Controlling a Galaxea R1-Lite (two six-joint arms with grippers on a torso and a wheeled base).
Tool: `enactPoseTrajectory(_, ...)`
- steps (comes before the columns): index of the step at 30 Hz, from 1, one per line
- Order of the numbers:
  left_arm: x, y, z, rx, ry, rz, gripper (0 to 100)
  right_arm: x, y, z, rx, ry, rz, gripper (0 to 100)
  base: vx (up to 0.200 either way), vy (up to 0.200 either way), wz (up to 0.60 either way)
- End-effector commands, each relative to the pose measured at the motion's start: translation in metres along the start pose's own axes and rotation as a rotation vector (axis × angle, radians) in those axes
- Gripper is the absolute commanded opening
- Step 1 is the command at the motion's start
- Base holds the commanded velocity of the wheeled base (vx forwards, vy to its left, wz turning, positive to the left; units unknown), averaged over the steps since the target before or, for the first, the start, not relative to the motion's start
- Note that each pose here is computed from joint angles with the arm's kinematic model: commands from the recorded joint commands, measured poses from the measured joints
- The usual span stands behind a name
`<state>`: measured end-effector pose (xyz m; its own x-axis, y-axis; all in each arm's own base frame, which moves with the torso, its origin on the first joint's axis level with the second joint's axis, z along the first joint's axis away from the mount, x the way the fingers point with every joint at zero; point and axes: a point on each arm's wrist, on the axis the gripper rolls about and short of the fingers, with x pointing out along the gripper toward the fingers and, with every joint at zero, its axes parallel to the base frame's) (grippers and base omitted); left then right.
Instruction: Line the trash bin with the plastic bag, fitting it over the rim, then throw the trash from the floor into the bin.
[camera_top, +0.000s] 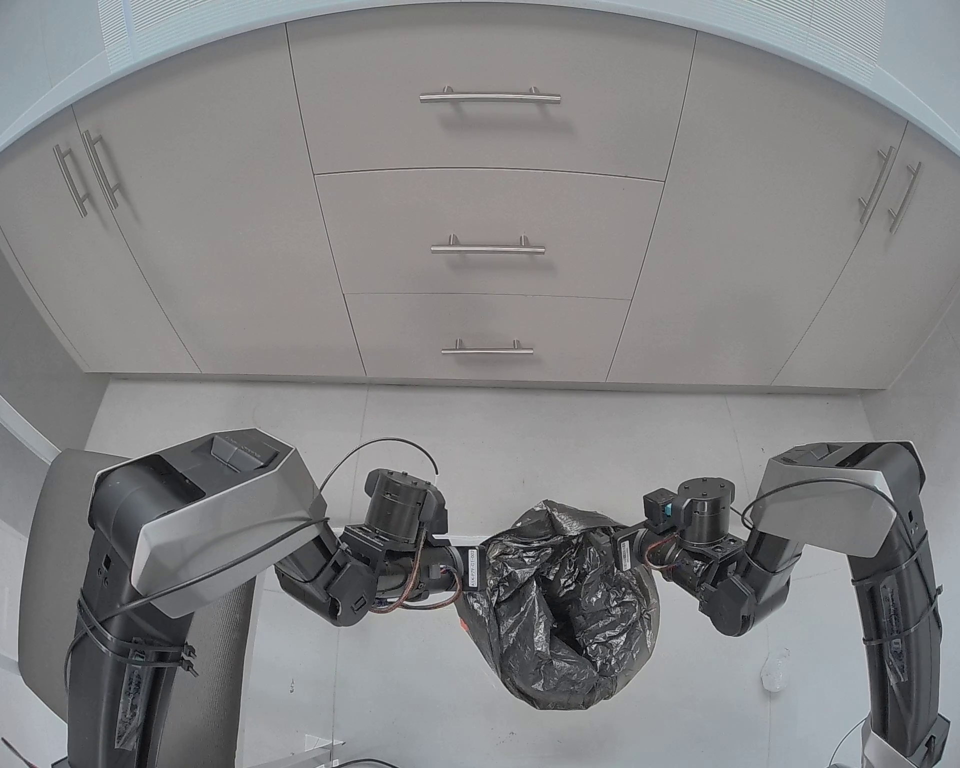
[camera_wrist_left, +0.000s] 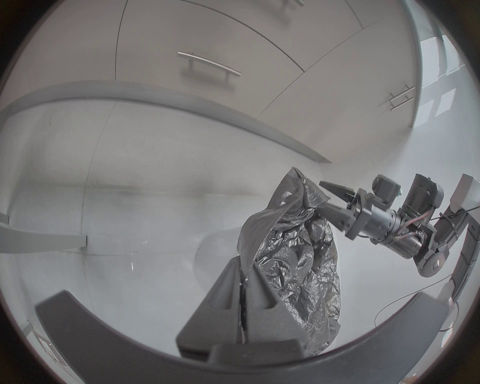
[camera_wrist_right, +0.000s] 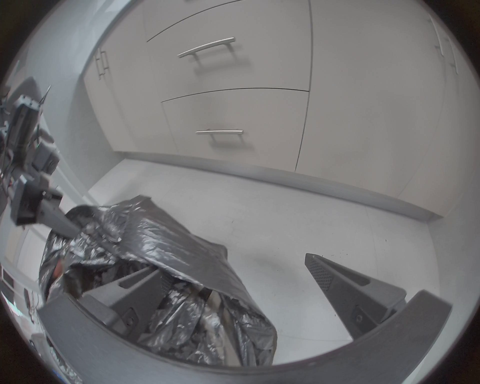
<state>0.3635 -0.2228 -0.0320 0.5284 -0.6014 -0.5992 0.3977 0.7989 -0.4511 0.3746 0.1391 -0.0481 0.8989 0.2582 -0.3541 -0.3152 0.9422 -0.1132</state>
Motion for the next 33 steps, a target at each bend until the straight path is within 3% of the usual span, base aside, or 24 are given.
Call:
enactPoseTrajectory(1,-0.001,0.003,-0.008,0.000,0.002,-0.003,0,-0.016,0.002,0.010,-0.032,-0.006,0.033,100,0.000,0.000,0.00)
enactPoseTrajectory(14,-0.002,0.004,-0.013,0.014,-0.043,-0.026,0,-0.021,0.034,0.001,-0.062,0.019,0.109,100,0.000,0.000,0.00)
enactPoseTrajectory(25,-0.001,0.004,-0.013,0.017,-0.046,-0.027,0,-0.011,0.035,0.001,-0.062,0.001,0.101,100,0.000,0.000,0.00)
enactPoseTrajectory(28,-0.002,0.004,-0.013,0.020,-0.047,-0.028,0,0.001,0.033,0.003,-0.056,-0.024,0.061,100,0.000,0.000,0.00)
enactPoseTrajectory(33,0.000,0.007,-0.021,0.048,-0.137,-0.069,0,0.006,0.035,0.004,-0.057,-0.029,0.055,100,0.000,0.000,0.00)
